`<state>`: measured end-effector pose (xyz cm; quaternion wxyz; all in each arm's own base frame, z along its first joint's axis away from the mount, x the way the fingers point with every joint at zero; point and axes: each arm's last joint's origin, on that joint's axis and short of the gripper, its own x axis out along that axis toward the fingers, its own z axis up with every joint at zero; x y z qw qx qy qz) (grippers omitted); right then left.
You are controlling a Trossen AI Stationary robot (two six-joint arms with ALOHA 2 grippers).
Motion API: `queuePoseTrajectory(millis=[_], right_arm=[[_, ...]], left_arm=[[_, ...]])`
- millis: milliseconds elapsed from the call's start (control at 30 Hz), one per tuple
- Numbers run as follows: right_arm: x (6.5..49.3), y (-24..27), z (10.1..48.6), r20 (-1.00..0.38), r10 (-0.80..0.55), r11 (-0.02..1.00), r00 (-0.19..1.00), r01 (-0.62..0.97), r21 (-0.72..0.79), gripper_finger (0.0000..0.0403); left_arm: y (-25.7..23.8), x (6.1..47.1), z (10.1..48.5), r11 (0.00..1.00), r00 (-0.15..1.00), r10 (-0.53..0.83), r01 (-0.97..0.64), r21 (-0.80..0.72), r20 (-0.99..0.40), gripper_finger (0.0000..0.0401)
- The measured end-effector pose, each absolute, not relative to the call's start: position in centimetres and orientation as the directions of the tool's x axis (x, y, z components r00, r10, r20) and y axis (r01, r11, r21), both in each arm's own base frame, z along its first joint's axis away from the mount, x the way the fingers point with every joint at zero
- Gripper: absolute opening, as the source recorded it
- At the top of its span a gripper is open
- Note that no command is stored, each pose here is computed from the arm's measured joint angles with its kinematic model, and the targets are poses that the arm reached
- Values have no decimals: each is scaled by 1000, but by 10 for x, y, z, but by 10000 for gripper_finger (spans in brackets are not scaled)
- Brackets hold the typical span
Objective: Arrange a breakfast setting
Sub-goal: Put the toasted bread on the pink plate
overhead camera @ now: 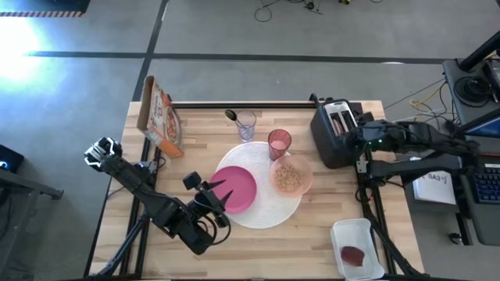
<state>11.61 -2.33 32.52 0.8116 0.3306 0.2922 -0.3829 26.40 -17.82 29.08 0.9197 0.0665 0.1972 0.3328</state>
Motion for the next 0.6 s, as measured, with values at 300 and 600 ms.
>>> queuePoseTrajectory(millis=[300,600], right_arm=[[134,-29,324,-803,-488,415,343,900,133,171],[149,-41,306,-835,-533,354,136,932,-74,171]], left_arm=[[-180,261,290,772,702,635,-578,263,-321,166],[-177,247,285,781,710,625,-574,248,-325,166]])
